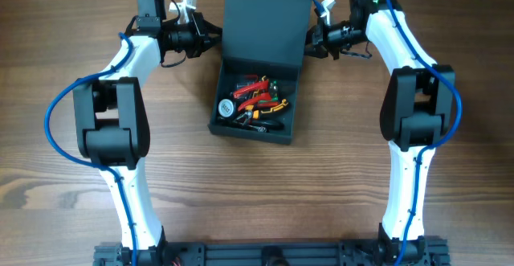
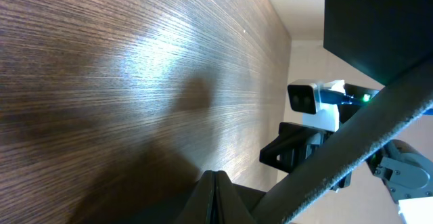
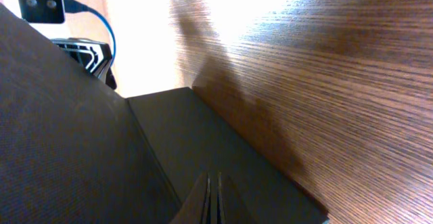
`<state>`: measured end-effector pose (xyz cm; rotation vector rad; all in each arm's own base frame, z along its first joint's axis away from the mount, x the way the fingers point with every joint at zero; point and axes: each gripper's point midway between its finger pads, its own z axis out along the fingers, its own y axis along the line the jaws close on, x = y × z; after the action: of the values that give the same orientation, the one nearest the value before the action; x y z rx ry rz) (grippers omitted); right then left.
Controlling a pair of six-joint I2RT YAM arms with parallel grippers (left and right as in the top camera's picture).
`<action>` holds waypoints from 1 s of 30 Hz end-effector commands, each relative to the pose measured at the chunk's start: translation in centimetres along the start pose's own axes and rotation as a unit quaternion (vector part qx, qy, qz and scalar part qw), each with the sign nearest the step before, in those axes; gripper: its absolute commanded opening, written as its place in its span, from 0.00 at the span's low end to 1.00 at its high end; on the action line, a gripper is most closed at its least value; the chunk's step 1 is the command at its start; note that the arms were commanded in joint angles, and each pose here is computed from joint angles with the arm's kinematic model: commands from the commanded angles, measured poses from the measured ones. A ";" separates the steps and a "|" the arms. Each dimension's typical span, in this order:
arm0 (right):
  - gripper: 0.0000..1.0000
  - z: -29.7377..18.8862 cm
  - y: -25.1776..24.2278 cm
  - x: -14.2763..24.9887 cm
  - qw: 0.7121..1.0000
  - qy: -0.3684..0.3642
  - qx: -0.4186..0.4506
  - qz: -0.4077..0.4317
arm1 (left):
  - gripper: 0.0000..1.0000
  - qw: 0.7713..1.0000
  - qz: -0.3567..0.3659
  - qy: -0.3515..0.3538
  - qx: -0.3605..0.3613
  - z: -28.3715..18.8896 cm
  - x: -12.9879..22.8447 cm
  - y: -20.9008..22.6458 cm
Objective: Pack container
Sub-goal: 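Grip the lid edges with both grippers and tilt it forward, then swing the lid down over the box and release both grippers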
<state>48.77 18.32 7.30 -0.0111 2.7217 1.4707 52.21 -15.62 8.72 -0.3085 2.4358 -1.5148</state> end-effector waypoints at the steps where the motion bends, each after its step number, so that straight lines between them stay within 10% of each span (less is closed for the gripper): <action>1: 0.04 -1.9 4.1 -0.9 0.997 -0.022 -0.008 -0.068 | 0.04 0.998 0.050 0.009 0.027 -0.1 0.5 -4.1; 30: 0.04 -6.2 9.3 1.8 0.987 0.017 0.021 -0.156 | 0.04 0.987 0.154 -0.024 -0.043 -3.4 2.5 -9.9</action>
<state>47.32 18.10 14.95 -0.2805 2.6964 1.4055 50.31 -16.27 14.43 -0.1435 2.4443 -1.3005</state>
